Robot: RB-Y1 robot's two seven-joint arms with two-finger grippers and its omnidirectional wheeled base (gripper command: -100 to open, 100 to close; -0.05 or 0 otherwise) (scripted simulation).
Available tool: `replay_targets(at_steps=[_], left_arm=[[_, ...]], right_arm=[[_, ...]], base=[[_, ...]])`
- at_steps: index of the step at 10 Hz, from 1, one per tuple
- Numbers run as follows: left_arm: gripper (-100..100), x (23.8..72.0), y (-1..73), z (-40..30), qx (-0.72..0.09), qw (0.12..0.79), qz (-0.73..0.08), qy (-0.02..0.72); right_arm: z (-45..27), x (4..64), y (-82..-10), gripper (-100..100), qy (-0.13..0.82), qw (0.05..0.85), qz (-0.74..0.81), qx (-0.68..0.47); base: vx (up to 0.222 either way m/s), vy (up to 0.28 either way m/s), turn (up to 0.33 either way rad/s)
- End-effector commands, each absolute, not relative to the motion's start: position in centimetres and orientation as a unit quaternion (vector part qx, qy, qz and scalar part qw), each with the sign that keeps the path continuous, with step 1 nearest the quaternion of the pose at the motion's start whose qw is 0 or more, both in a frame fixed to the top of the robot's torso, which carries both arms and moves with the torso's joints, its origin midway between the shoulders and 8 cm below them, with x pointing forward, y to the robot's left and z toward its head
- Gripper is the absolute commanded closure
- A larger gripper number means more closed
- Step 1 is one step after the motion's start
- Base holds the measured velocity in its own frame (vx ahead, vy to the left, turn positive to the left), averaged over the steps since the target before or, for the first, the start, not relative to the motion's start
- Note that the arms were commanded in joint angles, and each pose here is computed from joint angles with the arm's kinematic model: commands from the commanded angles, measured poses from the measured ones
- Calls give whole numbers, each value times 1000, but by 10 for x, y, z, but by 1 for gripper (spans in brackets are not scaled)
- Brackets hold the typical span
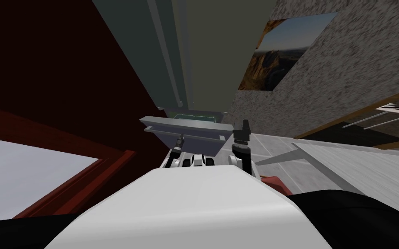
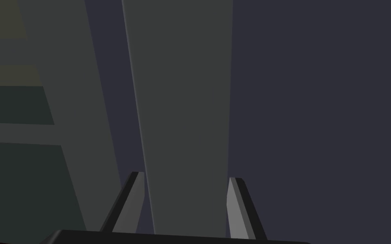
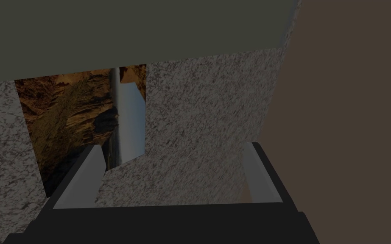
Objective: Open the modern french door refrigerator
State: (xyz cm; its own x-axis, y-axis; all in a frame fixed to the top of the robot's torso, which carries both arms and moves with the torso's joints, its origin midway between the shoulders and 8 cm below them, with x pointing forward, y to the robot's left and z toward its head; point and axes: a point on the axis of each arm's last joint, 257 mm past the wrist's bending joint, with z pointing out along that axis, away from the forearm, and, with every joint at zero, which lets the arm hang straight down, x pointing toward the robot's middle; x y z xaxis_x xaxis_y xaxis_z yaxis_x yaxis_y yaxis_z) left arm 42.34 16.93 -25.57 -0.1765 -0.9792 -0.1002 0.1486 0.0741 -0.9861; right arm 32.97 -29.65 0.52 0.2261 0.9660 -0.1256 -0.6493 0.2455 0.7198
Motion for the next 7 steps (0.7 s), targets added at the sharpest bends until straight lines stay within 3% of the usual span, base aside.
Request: replay_targets(at_steps=[1, 2, 3, 7], left_arm=[[100, 418, 169, -256, -391, 506, -556, 530], [100, 414, 169, -256, -390, 505, -557, 531], [-100, 417, 167, -244, -389, 505, -559, 530], [-100, 417, 167, -220, -387, 506, -560, 530]], right_arm=[[5, 330, -297, 0, 290, 734, 550, 273], [5, 330, -297, 0, 290, 734, 550, 273], [5, 330, -297, 0, 290, 734, 550, 273], [5, 330, -297, 0, 290, 734, 550, 273]], base=[[-198, 57, 22], [-204, 50, 25], [-93, 16, 5], [27, -12, 1]])
